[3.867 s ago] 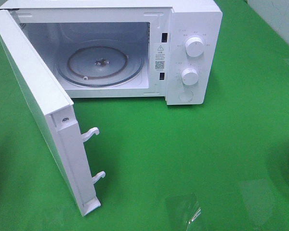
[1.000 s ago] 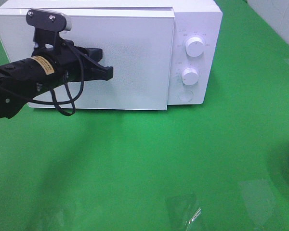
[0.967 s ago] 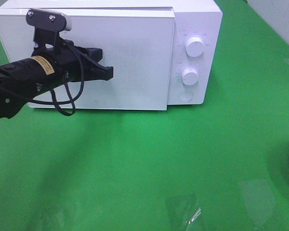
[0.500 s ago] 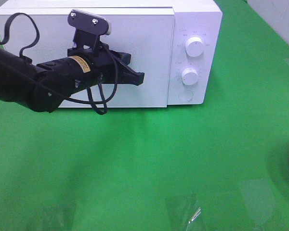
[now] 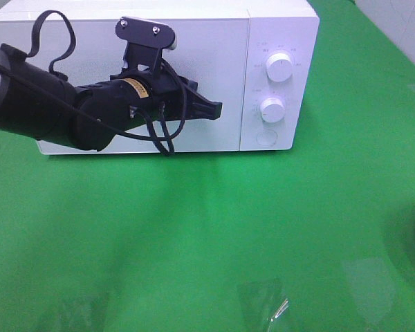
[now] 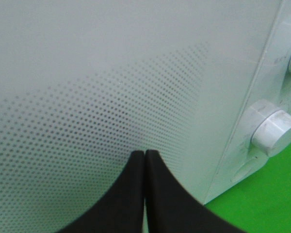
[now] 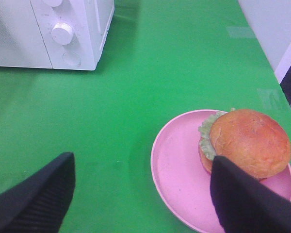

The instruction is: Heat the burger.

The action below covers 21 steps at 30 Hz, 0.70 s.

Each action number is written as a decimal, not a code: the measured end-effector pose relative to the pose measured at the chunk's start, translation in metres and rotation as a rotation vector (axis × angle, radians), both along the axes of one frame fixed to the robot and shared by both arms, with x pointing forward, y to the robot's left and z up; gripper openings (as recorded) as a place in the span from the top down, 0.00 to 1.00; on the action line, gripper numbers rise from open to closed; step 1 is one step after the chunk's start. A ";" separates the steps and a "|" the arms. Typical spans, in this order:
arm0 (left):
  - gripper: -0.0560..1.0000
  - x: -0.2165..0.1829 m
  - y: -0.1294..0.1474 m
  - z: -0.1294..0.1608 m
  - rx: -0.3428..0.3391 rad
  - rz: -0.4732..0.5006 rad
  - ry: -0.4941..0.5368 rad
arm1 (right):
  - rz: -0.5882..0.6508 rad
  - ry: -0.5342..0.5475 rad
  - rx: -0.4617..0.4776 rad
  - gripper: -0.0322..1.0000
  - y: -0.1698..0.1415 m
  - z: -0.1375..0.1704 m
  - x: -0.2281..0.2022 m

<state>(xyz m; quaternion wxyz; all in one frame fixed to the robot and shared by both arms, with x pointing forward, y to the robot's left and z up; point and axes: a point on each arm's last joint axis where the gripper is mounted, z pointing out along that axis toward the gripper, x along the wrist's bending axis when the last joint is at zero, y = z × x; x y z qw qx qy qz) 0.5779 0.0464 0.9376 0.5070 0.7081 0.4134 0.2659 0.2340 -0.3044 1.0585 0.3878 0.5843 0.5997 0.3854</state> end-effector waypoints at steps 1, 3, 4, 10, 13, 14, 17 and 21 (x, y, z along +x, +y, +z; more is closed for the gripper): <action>0.95 0.000 0.000 0.000 0.000 0.000 0.000 | 0.000 0.000 0.000 0.24 0.000 0.000 0.000; 0.95 -0.006 -0.005 0.004 -0.004 -0.009 0.021 | 0.000 0.000 0.000 0.24 0.000 0.000 0.000; 0.95 -0.013 -0.010 0.010 -0.003 -0.031 0.036 | 0.000 0.000 0.000 0.24 0.000 0.000 0.000; 0.62 -0.034 -0.020 0.019 0.043 -0.104 0.117 | 0.001 0.000 0.001 0.24 0.000 0.000 0.000; 0.15 -0.046 -0.019 0.022 0.110 -0.146 0.220 | 0.001 0.000 0.001 0.24 0.000 0.000 0.000; 0.10 -0.049 -0.018 0.023 0.128 -0.154 0.252 | 0.001 0.000 0.001 0.24 0.000 0.000 0.000; 0.05 -0.055 -0.015 0.024 0.164 -0.169 0.311 | 0.001 0.000 0.001 0.24 0.000 0.000 0.000; 0.03 -0.069 -0.007 0.029 0.243 -0.204 0.433 | 0.001 0.000 0.001 0.24 0.000 0.000 0.000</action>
